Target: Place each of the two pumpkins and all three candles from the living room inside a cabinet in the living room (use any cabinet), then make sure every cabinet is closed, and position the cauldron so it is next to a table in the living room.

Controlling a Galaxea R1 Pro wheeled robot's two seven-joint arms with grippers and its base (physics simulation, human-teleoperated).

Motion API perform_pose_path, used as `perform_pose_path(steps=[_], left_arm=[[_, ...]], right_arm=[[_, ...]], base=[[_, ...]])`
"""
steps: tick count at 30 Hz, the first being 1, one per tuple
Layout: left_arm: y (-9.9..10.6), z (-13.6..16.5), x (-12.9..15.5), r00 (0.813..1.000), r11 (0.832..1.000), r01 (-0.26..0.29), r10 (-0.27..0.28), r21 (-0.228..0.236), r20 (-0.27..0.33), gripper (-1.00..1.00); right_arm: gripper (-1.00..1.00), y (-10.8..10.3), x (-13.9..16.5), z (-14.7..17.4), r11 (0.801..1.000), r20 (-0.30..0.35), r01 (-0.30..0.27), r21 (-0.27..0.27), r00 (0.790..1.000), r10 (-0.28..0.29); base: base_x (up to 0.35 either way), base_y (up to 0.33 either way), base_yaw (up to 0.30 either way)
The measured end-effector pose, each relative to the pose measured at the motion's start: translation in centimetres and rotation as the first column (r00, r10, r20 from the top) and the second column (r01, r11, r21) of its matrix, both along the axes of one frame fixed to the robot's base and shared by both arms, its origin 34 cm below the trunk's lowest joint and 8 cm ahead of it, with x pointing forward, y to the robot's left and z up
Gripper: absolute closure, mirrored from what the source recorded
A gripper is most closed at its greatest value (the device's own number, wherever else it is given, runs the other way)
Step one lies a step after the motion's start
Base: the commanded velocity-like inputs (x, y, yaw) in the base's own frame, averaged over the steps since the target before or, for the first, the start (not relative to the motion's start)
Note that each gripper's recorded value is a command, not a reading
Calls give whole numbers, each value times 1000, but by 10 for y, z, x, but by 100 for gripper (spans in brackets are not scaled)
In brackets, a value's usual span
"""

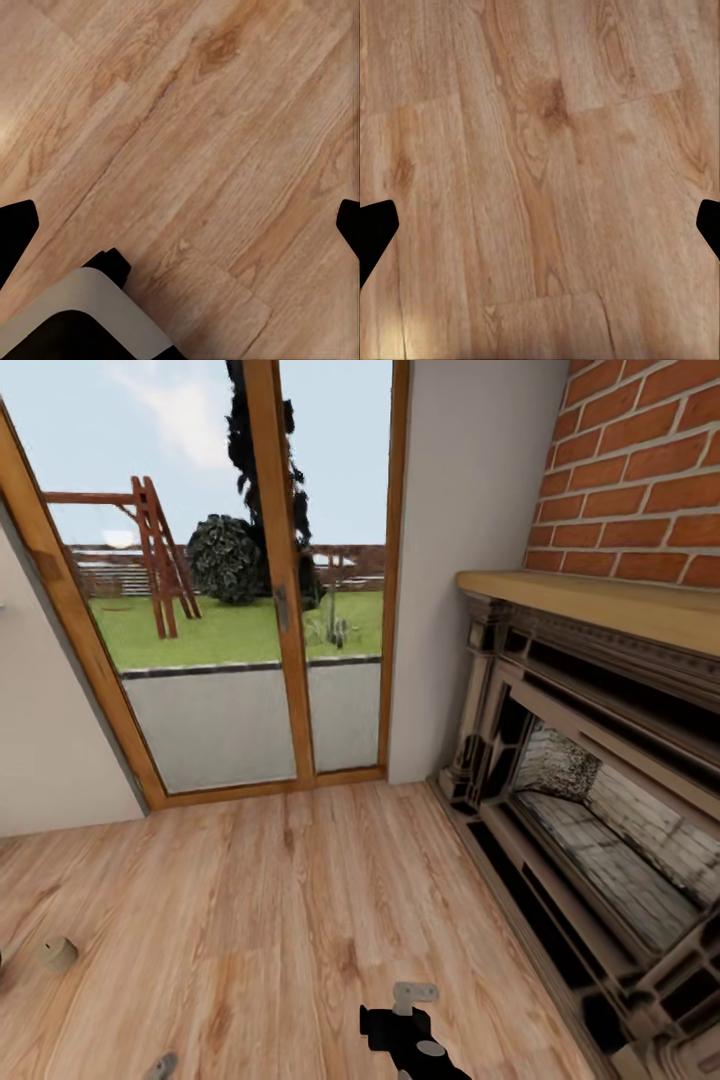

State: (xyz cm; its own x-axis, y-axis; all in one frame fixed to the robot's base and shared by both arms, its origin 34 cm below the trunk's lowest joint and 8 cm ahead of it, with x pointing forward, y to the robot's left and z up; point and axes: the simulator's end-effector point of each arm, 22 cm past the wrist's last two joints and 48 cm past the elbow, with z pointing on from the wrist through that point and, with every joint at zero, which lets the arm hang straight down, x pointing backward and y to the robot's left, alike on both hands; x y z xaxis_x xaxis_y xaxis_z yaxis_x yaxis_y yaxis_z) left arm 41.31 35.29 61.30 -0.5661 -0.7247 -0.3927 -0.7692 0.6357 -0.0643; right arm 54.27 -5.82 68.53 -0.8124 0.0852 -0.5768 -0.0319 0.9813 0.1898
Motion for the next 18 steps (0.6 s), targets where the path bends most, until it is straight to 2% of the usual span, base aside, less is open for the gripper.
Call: perform_pose_path(steps=[3,8,18], left_arm=[[-1,0,0,1000,1000,3,-3,0,1,-100],[-2,0,1,1000,1000,5,-5,-2,1,-100],[-7,0,3,1000,1000,7,-7,-9,5,-100]], right_arm=[[-100,1,0,0,1000,0,-1,0,1000,1],[-100,4,0,1,1000,1,-8,0,1000,8],[-100,4,-2,-1,1000,-2,-13,-4,1000,13]], base=[[340,0,45],[305,0,230],[45,0,273]])
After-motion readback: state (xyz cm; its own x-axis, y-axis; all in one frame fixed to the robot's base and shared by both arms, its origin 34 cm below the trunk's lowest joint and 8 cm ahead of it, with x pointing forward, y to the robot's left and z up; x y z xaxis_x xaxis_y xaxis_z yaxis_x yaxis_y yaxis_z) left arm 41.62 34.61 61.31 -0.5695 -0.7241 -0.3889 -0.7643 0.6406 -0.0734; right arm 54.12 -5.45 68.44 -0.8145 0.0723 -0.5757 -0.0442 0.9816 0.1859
